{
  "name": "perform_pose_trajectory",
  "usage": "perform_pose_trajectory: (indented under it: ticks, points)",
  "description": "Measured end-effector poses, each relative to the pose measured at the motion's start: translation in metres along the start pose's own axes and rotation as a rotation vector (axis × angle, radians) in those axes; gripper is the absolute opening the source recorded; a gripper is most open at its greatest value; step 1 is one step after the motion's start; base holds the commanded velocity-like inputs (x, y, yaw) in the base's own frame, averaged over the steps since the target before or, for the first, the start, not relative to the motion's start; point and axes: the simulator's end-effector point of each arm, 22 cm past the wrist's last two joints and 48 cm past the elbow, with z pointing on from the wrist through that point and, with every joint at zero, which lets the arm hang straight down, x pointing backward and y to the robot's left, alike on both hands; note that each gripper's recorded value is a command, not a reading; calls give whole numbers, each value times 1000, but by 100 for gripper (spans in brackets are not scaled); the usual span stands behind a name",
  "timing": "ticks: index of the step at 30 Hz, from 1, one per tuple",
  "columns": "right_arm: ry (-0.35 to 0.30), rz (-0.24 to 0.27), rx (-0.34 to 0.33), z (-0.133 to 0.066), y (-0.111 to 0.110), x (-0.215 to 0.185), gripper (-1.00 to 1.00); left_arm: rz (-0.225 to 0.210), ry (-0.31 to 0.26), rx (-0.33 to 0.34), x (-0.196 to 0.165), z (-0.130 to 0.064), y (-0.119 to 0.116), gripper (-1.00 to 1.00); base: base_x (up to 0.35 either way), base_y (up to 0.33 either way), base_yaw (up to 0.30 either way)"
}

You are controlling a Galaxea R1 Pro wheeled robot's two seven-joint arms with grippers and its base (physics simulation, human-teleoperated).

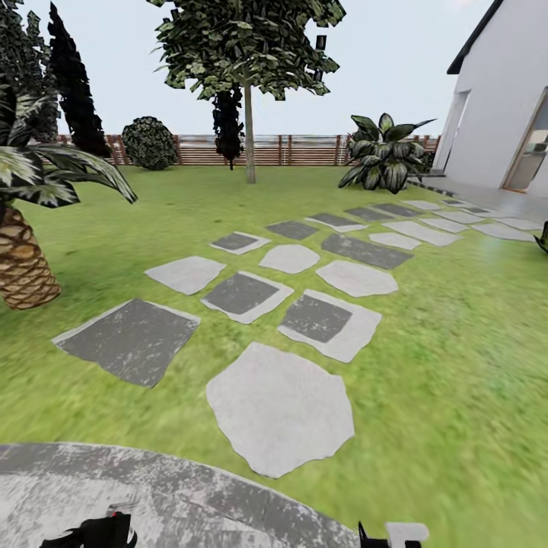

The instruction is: In the garden, pick up the pesticide atomizer on the floor and spray pesticide onto both trees until each tree trunk is fully covered.

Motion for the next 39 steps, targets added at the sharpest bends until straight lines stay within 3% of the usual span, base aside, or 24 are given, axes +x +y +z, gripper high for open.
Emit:
perform_pose_trajectory:
  ticks: [9,39]
  points:
    - [0,0,0,0,0,0,100,11,-32,0,-7,0,0,-100,338,0,0]
    - [0,0,0,0,0,0,100,13,-34,-1,-7,0,0,-100,338,0,0]
